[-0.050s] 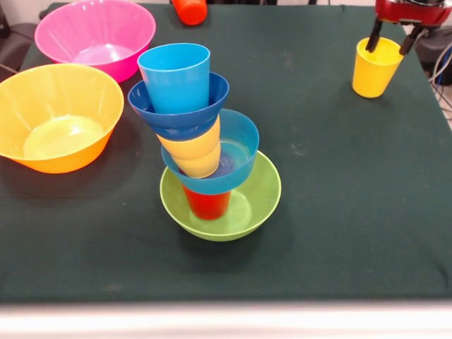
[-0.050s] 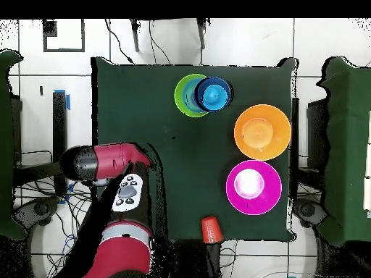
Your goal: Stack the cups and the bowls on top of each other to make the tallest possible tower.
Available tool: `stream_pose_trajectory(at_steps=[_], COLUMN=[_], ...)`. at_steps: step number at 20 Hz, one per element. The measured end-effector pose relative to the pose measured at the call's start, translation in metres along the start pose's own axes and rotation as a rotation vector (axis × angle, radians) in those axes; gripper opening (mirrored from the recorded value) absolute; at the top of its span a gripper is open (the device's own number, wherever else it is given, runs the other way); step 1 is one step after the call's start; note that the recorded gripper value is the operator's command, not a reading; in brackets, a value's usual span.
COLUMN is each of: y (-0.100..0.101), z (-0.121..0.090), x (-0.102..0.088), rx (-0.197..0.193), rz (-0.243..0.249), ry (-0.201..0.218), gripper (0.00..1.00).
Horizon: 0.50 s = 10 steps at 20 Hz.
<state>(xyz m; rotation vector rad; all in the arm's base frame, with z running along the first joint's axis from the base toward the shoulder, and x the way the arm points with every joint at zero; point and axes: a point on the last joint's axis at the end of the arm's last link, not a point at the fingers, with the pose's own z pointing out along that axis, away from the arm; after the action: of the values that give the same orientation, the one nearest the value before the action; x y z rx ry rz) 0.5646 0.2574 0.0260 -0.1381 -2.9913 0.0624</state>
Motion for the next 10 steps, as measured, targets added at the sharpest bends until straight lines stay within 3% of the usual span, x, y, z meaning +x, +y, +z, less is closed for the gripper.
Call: stream_pose_trajectory(at_steps=[10], y=[-0.0002], z=[-0.0003], x=[-0.001], rx=[-0.007], rz=[0.01], ry=[0.003], gripper=[1.0])
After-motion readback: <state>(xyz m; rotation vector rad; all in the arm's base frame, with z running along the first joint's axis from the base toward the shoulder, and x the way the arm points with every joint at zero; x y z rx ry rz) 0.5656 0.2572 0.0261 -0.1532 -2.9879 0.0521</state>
